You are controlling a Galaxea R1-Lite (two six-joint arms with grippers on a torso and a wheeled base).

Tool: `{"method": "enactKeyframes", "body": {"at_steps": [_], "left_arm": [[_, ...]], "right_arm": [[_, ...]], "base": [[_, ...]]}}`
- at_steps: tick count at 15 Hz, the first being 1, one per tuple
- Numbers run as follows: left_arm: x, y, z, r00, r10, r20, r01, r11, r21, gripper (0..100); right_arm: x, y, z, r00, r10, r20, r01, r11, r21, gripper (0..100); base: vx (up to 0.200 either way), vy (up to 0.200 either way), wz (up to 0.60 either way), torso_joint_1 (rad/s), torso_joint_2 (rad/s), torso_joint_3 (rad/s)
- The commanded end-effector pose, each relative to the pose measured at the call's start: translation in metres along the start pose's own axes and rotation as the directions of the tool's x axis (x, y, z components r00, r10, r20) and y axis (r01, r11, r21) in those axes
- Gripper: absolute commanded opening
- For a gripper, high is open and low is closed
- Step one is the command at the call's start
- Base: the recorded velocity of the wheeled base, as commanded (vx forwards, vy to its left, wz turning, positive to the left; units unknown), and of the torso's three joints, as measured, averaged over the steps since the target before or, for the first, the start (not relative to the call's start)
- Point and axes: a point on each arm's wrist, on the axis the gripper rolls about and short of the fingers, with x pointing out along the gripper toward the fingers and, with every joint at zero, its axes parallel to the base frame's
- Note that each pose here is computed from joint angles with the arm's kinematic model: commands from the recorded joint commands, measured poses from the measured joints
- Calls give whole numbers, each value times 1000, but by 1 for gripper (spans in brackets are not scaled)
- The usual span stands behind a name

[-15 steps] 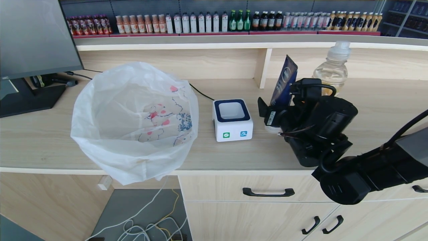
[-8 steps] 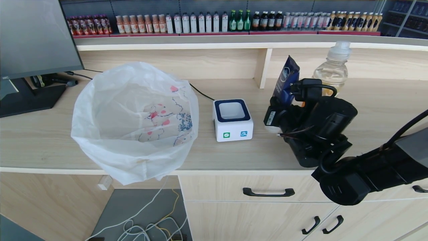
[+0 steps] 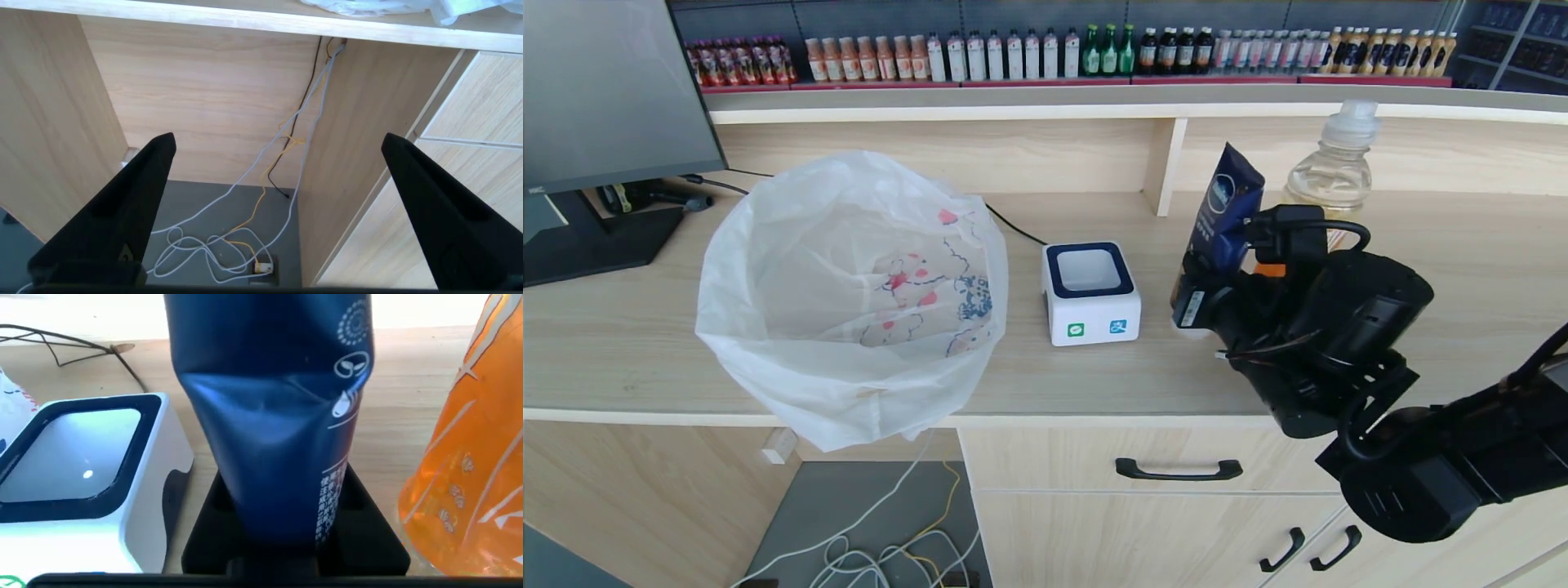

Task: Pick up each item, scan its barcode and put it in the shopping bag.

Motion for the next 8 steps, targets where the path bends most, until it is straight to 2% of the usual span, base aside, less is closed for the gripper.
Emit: {"method": "enactKeyframes", "body": {"at_steps": [1, 5, 8], "left_arm": [[0, 0, 0, 1000, 0, -1, 0, 1000, 0, 100], [0, 0, 0, 1000, 0, -1, 0, 1000, 0, 100], [0, 0, 0, 1000, 0, -1, 0, 1000, 0, 100]], "right_arm": [[-21, -3, 23, 999, 23, 43, -24, 999, 27, 0], [-76, -18, 41, 997, 70, 37, -71, 997, 29, 0], [-117, -28, 42, 992, 124, 18, -124, 992, -29, 0]], "base": [[0, 0, 0, 0, 0, 0], [0, 0, 0, 0, 0, 0], [0, 0, 0, 0, 0, 0]]}}
